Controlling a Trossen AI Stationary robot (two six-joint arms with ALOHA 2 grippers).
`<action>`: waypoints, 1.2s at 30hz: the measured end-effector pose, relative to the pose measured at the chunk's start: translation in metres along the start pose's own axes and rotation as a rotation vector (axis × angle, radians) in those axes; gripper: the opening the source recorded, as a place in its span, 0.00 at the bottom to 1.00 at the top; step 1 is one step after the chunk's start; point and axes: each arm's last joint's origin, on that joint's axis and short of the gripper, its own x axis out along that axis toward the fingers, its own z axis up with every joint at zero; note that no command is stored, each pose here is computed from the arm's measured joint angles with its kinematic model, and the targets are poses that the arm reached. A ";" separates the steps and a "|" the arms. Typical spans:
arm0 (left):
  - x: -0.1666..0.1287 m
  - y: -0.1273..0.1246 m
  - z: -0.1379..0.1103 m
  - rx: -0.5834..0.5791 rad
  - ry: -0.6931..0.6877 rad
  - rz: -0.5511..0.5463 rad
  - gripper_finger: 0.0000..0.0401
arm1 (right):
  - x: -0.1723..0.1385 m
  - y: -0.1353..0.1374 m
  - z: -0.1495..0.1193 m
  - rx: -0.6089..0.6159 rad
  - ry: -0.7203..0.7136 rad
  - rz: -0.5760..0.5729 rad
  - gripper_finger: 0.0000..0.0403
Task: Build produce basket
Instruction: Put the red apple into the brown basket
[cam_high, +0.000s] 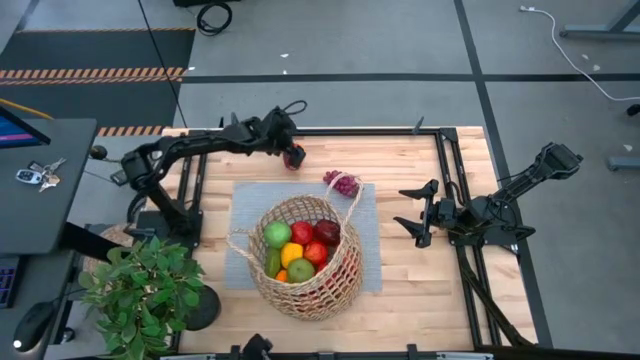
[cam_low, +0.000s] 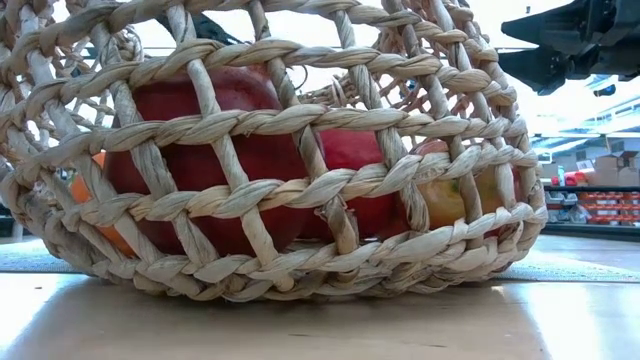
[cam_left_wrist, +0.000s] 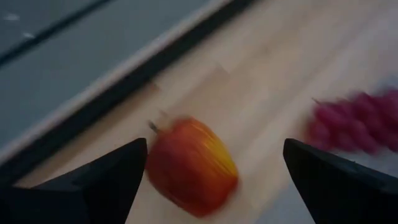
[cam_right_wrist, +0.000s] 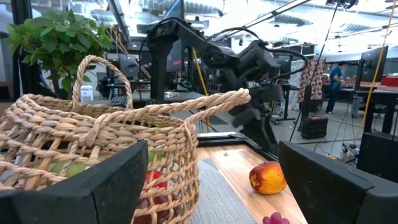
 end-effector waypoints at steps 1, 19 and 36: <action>0.002 0.001 0.004 -0.003 -0.010 0.024 0.96 | 0.000 0.000 0.000 0.000 0.000 0.000 0.90; 0.048 -0.006 0.005 0.099 0.110 0.263 0.94 | 0.000 0.000 0.000 0.001 -0.001 0.004 0.90; 0.048 -0.005 -0.004 0.032 0.233 0.122 0.94 | 0.000 0.000 0.000 0.000 -0.001 0.004 0.90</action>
